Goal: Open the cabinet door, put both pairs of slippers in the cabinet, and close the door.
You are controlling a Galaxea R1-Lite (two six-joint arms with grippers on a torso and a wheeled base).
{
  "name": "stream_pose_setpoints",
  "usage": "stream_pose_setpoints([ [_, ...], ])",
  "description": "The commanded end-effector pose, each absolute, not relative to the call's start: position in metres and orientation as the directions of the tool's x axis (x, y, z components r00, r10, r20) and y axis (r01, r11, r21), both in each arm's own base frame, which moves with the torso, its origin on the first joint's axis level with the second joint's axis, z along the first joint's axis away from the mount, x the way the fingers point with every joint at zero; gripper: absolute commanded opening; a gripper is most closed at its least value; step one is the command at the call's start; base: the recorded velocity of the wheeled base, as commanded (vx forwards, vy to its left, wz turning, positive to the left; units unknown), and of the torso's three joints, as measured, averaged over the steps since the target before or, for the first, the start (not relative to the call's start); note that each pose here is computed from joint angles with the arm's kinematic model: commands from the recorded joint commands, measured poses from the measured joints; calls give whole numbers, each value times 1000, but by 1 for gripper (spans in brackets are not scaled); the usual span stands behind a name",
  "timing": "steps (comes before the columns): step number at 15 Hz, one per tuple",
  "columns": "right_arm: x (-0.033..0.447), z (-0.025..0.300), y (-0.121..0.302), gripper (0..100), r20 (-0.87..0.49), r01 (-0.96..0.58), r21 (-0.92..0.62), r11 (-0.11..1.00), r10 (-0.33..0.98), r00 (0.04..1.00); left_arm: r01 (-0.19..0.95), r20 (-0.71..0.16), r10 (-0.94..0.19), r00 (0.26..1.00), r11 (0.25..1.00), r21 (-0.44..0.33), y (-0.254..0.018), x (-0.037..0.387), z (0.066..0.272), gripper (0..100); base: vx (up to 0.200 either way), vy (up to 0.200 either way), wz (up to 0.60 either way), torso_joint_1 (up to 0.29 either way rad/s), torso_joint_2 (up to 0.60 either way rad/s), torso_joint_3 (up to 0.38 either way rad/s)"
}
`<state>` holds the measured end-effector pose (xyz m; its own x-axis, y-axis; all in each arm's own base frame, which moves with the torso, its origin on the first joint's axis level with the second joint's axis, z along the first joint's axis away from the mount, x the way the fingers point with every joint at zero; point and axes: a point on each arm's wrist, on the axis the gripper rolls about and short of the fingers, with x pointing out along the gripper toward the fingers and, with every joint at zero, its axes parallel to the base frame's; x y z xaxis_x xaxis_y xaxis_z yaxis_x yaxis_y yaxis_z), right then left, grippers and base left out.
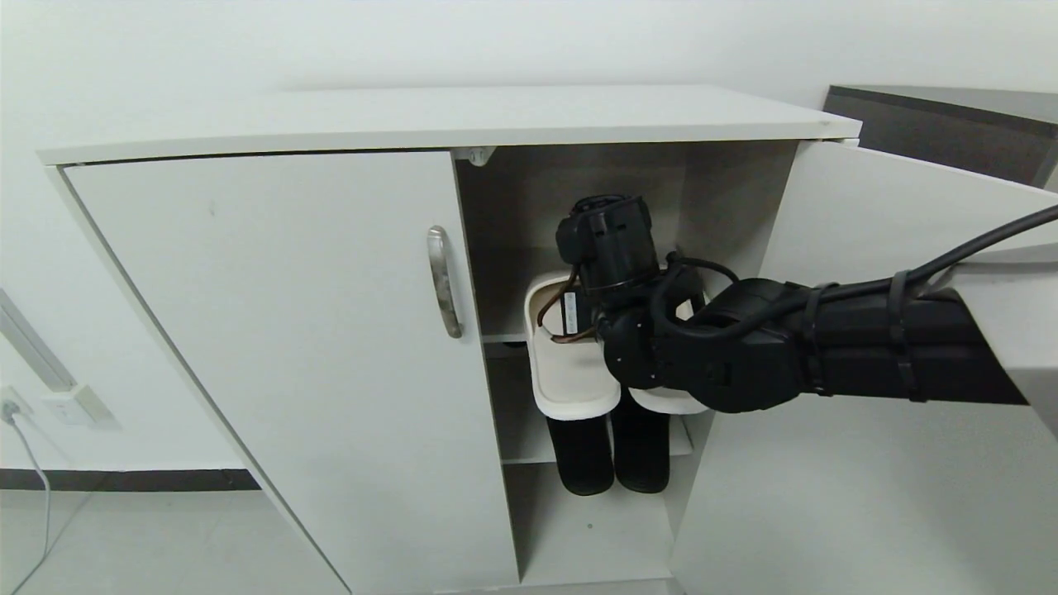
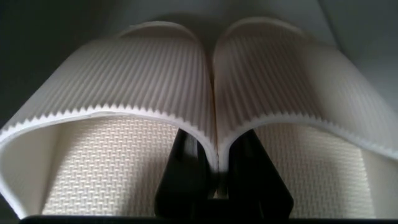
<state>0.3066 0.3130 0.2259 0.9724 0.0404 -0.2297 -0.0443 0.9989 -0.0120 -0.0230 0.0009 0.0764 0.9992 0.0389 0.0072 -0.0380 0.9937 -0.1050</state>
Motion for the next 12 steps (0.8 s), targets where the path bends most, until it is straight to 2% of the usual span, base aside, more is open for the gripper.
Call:
stream_pose_setpoints([
  [1, 322, 217, 314, 0, -222, -29, -21, 999, 24, 975, -39, 6, 40, 999, 994, -106, 1, -23, 76, 0, 0, 0, 0, 0, 0, 0],
  [8, 354, 222, 318, 0, -171, -38, 15, 999, 40, 984, -41, 6, 41, 999, 993, -107, 1, -23, 76, 0, 0, 0, 0, 0, 0, 0],
  [12, 364, 225, 313, 0, -195, -40, -7, 999, 38, 980, -41, 6, 41, 999, 993, -107, 1, -23, 76, 0, 0, 0, 0, 0, 0, 0],
])
